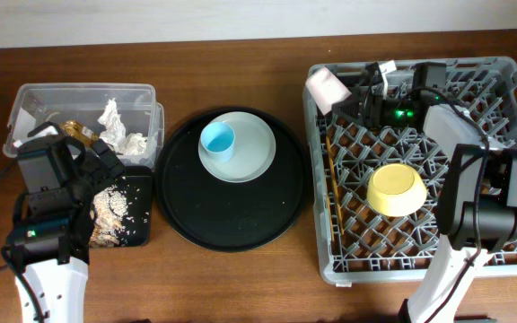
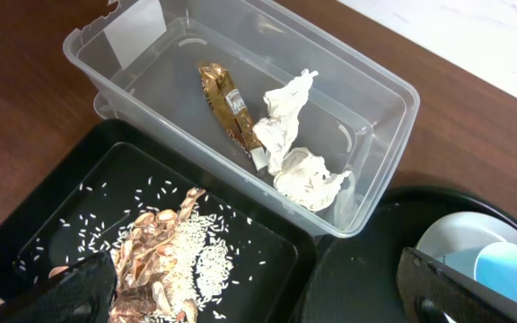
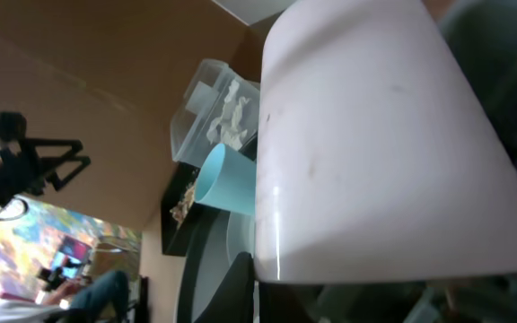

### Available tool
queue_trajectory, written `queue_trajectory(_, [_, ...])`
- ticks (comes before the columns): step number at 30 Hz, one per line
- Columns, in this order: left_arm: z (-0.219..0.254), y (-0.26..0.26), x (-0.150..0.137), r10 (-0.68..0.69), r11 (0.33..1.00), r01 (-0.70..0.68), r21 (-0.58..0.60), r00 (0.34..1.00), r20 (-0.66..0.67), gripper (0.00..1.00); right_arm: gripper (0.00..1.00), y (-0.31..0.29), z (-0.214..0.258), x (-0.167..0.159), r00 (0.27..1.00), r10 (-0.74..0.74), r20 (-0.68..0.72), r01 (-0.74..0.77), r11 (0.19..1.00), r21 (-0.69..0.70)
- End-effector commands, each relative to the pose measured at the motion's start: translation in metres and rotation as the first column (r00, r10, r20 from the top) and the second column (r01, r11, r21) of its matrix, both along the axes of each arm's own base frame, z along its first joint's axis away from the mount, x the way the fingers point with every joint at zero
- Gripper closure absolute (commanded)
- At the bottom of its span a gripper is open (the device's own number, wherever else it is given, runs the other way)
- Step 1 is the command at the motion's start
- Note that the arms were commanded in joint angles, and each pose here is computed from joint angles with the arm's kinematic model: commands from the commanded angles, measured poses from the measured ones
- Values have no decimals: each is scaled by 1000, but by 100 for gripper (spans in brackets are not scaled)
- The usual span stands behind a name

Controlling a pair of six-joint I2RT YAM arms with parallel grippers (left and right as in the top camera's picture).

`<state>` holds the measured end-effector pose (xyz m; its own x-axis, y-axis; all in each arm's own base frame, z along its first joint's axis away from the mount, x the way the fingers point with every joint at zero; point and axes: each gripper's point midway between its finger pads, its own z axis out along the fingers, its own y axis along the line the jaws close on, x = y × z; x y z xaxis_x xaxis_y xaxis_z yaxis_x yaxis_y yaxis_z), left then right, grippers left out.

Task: Sort waste into correct bins and load items into the dishwasher rack
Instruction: 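Grasp the pink cup and place it upside down in the rack, then grasp the blue cup with the right gripper and lift it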

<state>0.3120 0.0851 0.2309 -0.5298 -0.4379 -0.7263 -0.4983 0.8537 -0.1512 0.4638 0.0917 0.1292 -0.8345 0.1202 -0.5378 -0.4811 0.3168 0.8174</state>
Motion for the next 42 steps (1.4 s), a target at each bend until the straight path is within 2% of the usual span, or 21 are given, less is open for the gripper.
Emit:
queue_trajectory(1, [6,2,1,15,1000,-15,-3,1000,18,1,96,-14,-12,-1,998,-31,-55,31,1000,0])
queue_trajectory(3, [6,2,1,16,1000,-16,-3,1000,18,1,95,-20,-8,-2,997,-44,-61,44,999,1])
queue_trajectory(4, [6,2,1,16,1000,-16,-3,1000,18,1,91,-20,-1,-3,998,-45,-49,45,999,-1])
queue_trajectory(5, [6,2,1,16,1000,-16,-3,1000,18,1,60,-20,5,-3,998,-45,-37,45,999,-4])
queue_trajectory(6, [6,2,1,16,1000,-16,-3,1000,18,1,2,-20,9,-4,998,-47,-31,47,999,-9])
queue_trajectory(11, [6,2,1,16,1000,-16,-3,1000,18,1,2,-34,21,-11,988,-150,-37,137,963,-232])
queue_trajectory(13, [6,2,1,16,1000,-16,-3,1000,18,1,2,-42,30,-18,980,-196,-31,176,931,-321])
queue_trajectory(16, [6,2,1,16,1000,-16,-3,1000,18,1,0,-57,56,-33,960,-278,27,256,839,-479])
queue_trajectory(17, [6,2,1,15,1000,-15,-3,1000,18,1,9,-61,65,-40,952,-303,55,283,793,-539])
queue_trajectory(18, [6,2,1,16,1000,-16,-3,1000,18,1,22,-62,74,-47,944,-321,80,304,749,-589])
queue_trajectory(20, [6,2,1,15,1000,-15,-3,1000,18,1,69,-36,94,-61,955,-266,132,290,734,-614])
queue_trajectory(22, [6,2,1,16,1000,-16,-3,1000,18,1,81,-5,104,-70,969,-192,158,249,753,-609])
queue_trajectory(26, [6,2,1,16,1000,-16,-3,1000,18,1,76,86,102,-90,981,34,189,92,782,-616])
queue_trajectory(29, [6,2,1,15,1000,-15,-3,1000,18,1,73,148,83,-100,956,164,245,57,713,-699])
queue_trajectory(33, [6,2,1,16,1000,-16,-3,1000,18,1,64,230,54,-100,888,276,368,111,649,-753])
queue_trajectory(35, [6,2,1,16,1000,-16,-3,1000,18,1,63,256,33,-100,871,306,383,109,641,-760])
queue_trajectory(37, [6,2,1,16,1000,-16,-3,1000,18,1,56,275,9,-97,852,350,390,90,636,-767])
queue_trajectory(39, [6,2,1,16,1000,-16,-3,1000,18,1,62,284,-20,-91,839,387,382,73,615,-785])
queue_trajectory(42, [6,2,1,16,1000,-16,-3,1000,18,1,62,288,-41,-86,843,391,369,66,607,-792])
